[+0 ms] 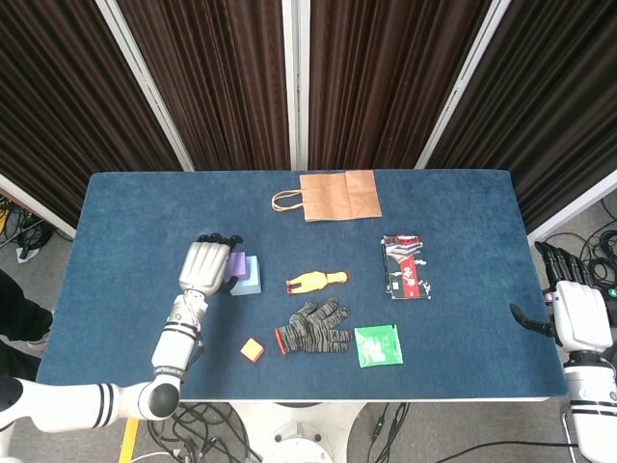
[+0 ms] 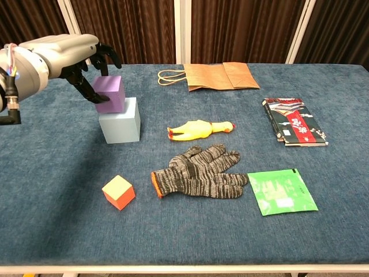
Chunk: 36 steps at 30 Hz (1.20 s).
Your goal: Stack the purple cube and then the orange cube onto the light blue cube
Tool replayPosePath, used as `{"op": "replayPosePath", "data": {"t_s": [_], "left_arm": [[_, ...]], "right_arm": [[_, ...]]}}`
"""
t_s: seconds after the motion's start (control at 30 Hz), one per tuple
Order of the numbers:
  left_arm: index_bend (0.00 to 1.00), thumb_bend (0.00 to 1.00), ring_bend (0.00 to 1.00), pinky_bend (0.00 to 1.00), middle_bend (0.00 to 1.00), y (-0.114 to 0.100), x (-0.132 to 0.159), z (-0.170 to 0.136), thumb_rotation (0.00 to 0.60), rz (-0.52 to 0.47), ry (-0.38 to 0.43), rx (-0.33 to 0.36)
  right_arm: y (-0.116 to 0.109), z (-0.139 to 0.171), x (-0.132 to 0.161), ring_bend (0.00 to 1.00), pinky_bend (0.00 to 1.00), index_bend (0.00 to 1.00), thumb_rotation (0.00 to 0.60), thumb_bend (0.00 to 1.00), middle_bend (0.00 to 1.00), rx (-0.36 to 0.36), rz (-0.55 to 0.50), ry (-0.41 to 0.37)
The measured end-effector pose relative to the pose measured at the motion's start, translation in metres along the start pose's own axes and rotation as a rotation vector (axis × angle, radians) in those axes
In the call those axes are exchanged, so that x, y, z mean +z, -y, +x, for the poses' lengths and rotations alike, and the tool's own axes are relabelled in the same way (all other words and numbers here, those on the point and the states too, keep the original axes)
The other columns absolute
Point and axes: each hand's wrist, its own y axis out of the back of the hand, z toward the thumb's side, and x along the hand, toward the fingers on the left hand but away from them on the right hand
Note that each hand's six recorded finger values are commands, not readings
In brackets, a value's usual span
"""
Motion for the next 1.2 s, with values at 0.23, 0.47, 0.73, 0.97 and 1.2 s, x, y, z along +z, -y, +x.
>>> {"op": "replayPosePath", "data": {"t_s": [0.23, 0.47, 0.73, 0.97, 1.2], "left_arm": [[0.32, 0.33, 0.29, 0.28, 0.55, 0.0003, 0.0025, 0.0030, 0.600, -0.005, -0.003, -0.002], [0.32, 0.34, 0.29, 0.28, 0.55, 0.0031, 0.0084, 0.0054, 0.600, -0.020, 0.003, -0.015], [0.32, 0.34, 0.29, 0.28, 0.55, 0.0055, 0.0092, 0.0071, 0.600, -0.018, -0.001, -0.018], [0.32, 0.34, 0.29, 0.28, 0.55, 0.0071, 0.0077, 0.0062, 0.600, -0.032, -0.006, -0.027], [0.23, 0.24, 0.28, 0.28, 0.40, 0.0082, 0.0073, 0.0036, 0.600, -0.081, 0.016, -0.044]], "right_arm": [[0.0003, -0.0003, -0.0007, 0.00, 0.00, 0.02, 0.600, 0.16, 0.06, 0.001, 0.001, 0.001], [-0.0004, -0.0010, 0.0000, 0.00, 0.00, 0.02, 0.600, 0.16, 0.06, 0.000, -0.002, 0.003], [-0.0013, -0.0008, -0.0013, 0.00, 0.00, 0.02, 0.600, 0.16, 0.06, -0.001, -0.005, 0.004], [0.0000, -0.0010, -0.0002, 0.00, 0.00, 0.02, 0.600, 0.16, 0.06, 0.005, -0.005, 0.002], [-0.0008, -0.0017, -0.0011, 0.00, 0.00, 0.02, 0.600, 0.16, 0.06, 0.008, -0.014, 0.005]]}}
